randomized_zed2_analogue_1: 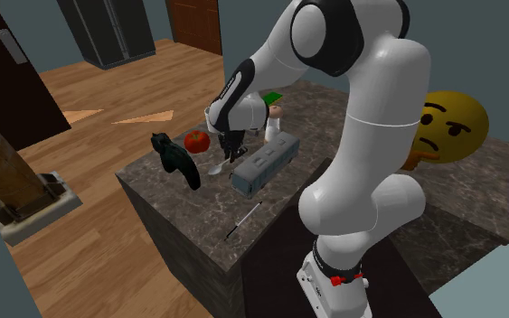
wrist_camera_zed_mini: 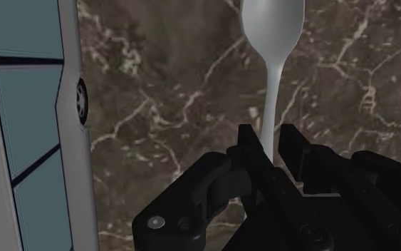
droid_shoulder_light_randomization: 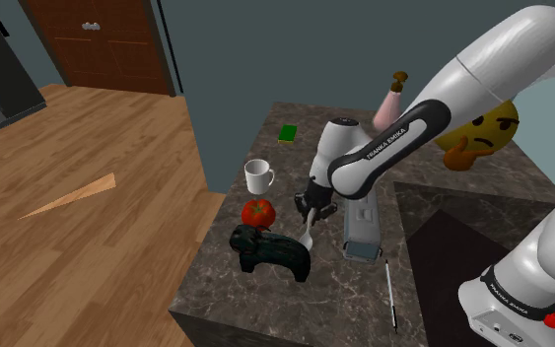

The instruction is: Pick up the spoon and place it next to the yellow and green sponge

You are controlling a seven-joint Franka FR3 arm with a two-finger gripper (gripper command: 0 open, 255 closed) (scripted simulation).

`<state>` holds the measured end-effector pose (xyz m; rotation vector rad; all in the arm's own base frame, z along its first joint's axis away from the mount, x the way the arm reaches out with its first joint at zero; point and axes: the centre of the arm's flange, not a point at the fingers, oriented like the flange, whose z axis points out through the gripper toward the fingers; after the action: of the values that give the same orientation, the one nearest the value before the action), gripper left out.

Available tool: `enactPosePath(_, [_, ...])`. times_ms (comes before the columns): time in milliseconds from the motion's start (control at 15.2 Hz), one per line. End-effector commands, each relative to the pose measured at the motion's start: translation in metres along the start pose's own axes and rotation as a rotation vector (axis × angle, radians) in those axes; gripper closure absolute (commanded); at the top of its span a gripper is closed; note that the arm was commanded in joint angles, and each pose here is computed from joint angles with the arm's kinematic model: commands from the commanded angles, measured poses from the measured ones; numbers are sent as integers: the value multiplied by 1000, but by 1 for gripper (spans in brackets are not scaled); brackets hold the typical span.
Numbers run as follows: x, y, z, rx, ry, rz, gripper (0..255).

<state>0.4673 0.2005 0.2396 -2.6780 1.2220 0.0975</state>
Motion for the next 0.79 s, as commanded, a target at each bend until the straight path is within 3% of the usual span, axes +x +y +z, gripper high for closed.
enactPosePath(0, [-2,-1,-7,0,-1,-1,255])
enactPosePath(726, [-10,-10,-64,0,-1,-1,255])
